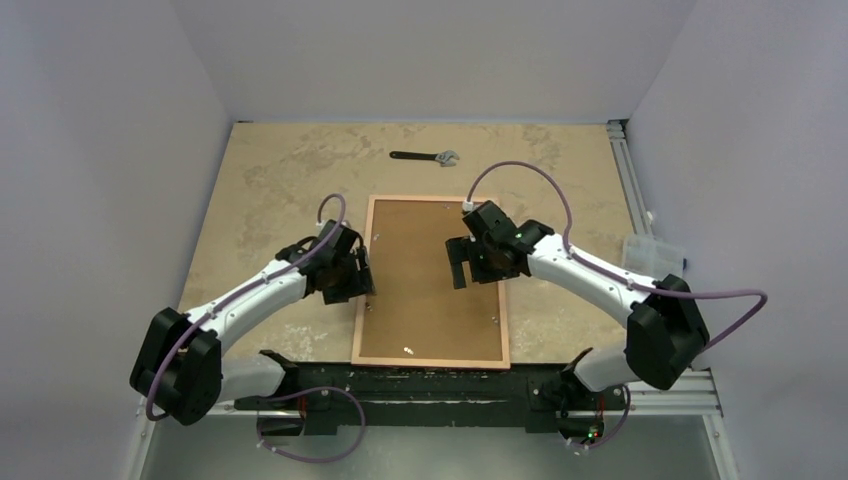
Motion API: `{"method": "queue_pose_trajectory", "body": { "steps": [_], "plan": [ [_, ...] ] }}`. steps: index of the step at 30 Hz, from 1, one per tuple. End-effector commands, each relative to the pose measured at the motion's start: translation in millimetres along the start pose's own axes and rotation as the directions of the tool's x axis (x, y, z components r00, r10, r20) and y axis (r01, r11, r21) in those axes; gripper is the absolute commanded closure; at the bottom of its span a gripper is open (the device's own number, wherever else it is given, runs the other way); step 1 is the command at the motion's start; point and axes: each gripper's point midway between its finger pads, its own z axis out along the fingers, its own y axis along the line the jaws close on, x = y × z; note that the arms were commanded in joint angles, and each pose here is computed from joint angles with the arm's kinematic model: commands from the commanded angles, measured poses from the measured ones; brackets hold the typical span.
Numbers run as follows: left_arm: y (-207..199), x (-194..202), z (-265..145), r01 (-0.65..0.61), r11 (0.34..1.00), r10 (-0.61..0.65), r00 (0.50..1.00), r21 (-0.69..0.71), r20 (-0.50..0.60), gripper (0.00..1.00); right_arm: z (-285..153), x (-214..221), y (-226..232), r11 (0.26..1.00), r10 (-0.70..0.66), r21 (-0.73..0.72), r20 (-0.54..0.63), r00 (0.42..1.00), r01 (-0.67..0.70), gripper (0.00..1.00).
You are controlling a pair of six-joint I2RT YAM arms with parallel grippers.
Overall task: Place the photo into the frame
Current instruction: Install the photo frame at the center of the board.
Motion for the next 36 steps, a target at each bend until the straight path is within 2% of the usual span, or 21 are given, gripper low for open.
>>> {"method": "queue_pose_trajectory", "body": {
  "steps": [1, 8, 12, 17, 20, 23, 29, 36],
  "plan": [
    [11, -5, -8, -0.015, 0.999, 0.017, 0.999, -0.052, 0.042, 0.38, -4, -16, 35, 0.998, -0.054, -0.016, 0.055, 0.997, 0.055, 0.09],
    [22, -4, -12, -0.029, 0.995, 0.033, 0.998, -0.100, 0.048, 0.41, 24, 4, 120, 0.976, -0.179, -0.127, 0.005, 0.984, 0.178, 0.23],
    [21, -3, -11, -0.035, 0.995, 0.038, 0.998, -0.093, 0.041, 0.43, 38, 11, 159, 0.961, -0.213, -0.180, -0.013, 0.977, 0.208, 0.38],
    [14, -1, -5, -0.035, 0.998, 0.036, 0.999, -0.051, 0.032, 0.45, 57, 18, 174, 0.959, -0.207, -0.207, -0.043, 0.977, 0.194, 0.65],
    [11, 2, 1, -0.032, 0.999, 0.033, 0.999, -0.031, 0.017, 0.45, 68, 28, 166, 0.968, -0.200, -0.171, -0.073, 0.977, 0.185, 0.88],
    [7, 4, 6, -0.032, 0.999, 0.032, 0.999, -0.013, 0.001, 0.45, 83, 45, 153, 0.975, -0.195, -0.131, -0.125, 0.973, 0.179, 1.00],
    [14, 11, 15, -0.043, 0.998, 0.041, 0.999, -0.051, -0.030, 0.51, 103, 74, 134, 0.983, -0.178, -0.085, -0.206, 0.962, 0.163, 1.00],
    [11, 16, 24, -0.056, 0.997, 0.053, 0.996, -0.051, -0.066, 0.56, 104, 75, 134, 0.983, -0.179, -0.080, -0.214, 0.960, 0.165, 1.00]
  ]
}}
